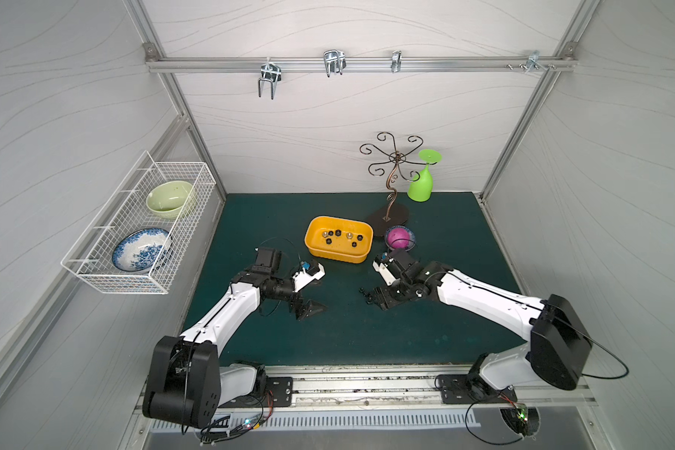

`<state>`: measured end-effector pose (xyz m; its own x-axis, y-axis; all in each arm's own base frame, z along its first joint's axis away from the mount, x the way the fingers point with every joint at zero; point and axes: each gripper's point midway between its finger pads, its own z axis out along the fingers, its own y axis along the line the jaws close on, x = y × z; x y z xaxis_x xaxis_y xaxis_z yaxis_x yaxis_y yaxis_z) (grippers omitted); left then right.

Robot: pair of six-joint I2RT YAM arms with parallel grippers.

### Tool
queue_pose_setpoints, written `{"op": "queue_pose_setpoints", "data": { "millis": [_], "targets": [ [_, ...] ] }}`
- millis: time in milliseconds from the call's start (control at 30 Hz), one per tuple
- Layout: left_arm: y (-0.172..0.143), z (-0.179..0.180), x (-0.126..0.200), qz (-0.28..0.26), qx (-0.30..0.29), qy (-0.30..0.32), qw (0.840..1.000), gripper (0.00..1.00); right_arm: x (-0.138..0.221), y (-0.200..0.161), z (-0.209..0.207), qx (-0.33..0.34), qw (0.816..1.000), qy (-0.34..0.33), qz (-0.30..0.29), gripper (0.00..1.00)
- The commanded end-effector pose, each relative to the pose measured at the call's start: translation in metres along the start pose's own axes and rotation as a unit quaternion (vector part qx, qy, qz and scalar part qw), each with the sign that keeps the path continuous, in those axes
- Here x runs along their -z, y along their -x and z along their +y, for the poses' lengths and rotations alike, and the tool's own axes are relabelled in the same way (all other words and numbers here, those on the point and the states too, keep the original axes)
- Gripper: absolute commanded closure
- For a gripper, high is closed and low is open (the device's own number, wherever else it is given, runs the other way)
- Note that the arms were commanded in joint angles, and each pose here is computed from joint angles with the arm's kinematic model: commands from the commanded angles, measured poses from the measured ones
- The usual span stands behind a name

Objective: Put the nuts on the desktop into the storage box
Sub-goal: Pick up the nut from the center of the board.

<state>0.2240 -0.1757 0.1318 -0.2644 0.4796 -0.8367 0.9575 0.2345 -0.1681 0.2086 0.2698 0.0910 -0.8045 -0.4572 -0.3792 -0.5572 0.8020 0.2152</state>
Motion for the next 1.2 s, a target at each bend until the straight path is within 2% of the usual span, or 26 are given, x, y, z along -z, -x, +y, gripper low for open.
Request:
{"op": "queue_pose_setpoints", "data": {
  "millis": [0,333,733,1167],
  "targets": [
    [0.003,0.003,-0.002,-0.005,-0.053,0.007,0.999,0.02,-0.015,0.002,0.005,0.001,1.000,-0.006,-0.016,0.35],
    [-0.011,0.006,-0.009,0.009,-0.040,0.011,0.999,0.02,-0.048,-0.003,-0.002,0.023,0.999,-0.039,-0.017,0.38],
    [-0.015,0.008,-0.009,0.020,-0.040,0.012,0.999,0.02,-0.078,0.000,-0.014,0.018,0.997,-0.075,-0.008,0.43],
    [-0.017,0.006,-0.008,0.027,-0.042,0.009,0.999,0.02,-0.093,0.004,-0.012,0.020,0.997,-0.078,0.005,0.59]
  ]
}}
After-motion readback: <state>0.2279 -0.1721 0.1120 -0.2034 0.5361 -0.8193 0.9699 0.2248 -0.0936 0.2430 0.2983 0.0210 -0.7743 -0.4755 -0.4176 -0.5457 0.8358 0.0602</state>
